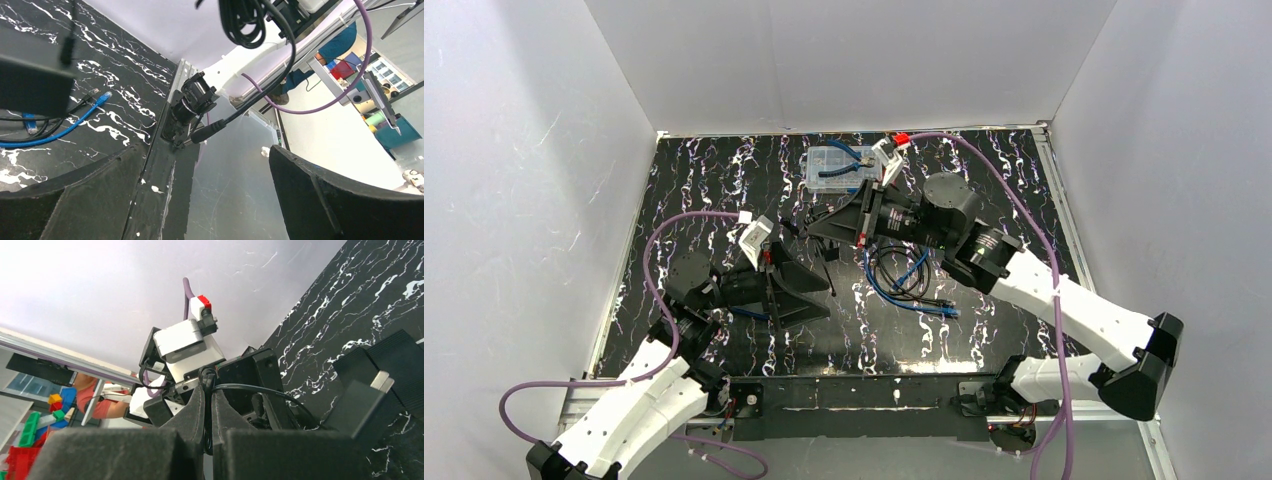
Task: Insert the plug into the switch port
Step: Pick up the power from the center of the board.
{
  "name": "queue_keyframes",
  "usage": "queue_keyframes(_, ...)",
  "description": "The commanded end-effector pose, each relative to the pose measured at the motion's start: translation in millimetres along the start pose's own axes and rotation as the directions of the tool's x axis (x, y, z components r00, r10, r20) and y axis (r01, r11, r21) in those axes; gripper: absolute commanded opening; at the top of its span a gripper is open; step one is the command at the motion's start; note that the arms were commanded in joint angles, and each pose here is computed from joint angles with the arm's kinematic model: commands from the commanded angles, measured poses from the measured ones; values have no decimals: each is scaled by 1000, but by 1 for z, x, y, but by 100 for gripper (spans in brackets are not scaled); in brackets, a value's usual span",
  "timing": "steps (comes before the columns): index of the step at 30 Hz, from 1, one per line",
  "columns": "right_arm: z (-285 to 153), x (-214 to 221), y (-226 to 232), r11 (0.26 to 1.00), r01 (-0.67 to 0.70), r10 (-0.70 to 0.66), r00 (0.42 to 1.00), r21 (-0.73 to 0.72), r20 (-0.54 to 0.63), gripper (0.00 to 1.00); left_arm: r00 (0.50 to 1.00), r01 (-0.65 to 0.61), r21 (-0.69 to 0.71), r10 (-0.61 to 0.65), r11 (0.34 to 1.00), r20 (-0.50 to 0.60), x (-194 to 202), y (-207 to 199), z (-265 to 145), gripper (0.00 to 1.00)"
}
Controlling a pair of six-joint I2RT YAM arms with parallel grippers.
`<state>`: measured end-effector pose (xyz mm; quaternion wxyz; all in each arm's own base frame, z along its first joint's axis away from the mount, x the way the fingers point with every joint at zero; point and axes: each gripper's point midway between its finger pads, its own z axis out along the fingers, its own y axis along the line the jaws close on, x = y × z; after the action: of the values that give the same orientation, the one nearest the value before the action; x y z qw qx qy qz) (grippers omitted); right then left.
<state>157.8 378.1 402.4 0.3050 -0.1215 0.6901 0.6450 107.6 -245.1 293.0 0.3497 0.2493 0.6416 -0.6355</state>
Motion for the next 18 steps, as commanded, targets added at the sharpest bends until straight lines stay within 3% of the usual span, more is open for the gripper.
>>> queue_keyframes(1,4,-24,41,993,8,-1,998,-120,58,1,999,-35,71,35,997,0,-3,-14,0,96)
queue_keyframes(12,15,-26,41,989,-30,38,998,-143,54,1,999,-37,100,39,994,-13,0,-19,-2,90)
queue_keyframes(18,12,-29,38,992,-28,39,996,-124,82,1,999,-39,112,41,993,-18,2,-22,-3,79)
